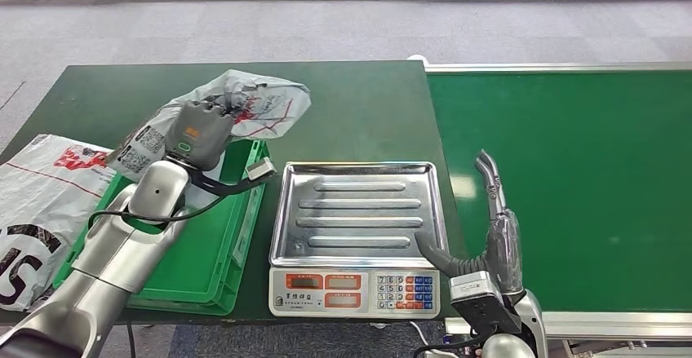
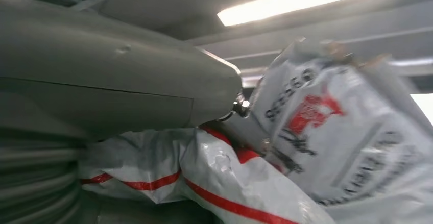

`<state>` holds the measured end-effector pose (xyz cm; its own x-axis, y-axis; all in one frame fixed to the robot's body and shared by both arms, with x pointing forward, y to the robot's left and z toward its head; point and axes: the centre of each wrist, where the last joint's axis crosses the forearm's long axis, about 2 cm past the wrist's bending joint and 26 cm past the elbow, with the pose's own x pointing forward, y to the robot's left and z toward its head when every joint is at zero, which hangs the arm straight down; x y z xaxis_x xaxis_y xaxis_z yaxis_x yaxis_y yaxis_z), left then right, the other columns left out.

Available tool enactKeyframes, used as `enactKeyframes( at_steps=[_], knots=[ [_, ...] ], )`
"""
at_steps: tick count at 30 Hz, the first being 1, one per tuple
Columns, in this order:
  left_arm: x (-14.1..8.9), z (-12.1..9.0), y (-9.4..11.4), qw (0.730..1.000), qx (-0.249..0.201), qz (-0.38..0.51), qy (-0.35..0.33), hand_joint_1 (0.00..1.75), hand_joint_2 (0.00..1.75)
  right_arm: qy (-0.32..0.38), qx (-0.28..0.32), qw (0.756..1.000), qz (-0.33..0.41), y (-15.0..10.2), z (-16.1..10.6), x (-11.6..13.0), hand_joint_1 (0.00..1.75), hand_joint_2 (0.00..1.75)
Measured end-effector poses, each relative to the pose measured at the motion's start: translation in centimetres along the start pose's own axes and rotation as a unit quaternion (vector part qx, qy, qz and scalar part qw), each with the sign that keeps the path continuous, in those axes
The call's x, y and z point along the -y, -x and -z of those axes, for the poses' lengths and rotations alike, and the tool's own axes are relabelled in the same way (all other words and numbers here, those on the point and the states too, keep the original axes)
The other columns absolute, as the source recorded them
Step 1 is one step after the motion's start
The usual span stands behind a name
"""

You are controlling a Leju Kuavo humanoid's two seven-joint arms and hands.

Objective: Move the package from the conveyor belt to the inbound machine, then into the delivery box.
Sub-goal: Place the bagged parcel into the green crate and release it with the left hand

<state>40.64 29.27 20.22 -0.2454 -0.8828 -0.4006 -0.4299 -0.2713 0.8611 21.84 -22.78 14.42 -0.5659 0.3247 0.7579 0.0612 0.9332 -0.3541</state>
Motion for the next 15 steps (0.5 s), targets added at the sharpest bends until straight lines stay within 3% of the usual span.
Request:
enactKeyframes(
  at_steps=[5, 12, 15],
  knots=[
    [2.8, -1.2, 1.8, 0.997, -0.062, -0.024, 0.051, 1.75, 1.75, 0.002, -0.003, 1.0, 0.002, -0.2, 0.0, 0.1, 0.0, 1.75],
    [5.5, -3.4, 2.7, 0.987, -0.102, -0.047, 0.112, 1.71, 1.75, 0.001, -0.003, 1.0, 0.005, -0.3, 0.6, 0.0, 0.0, 1.75],
    [6.3, -4.2, 3.0, 0.984, -0.118, -0.054, 0.125, 0.4, 0.44, 0.001, -0.003, 1.0, 0.005, -0.4, 0.7, -0.1, 0.0, 1.75]
  ],
)
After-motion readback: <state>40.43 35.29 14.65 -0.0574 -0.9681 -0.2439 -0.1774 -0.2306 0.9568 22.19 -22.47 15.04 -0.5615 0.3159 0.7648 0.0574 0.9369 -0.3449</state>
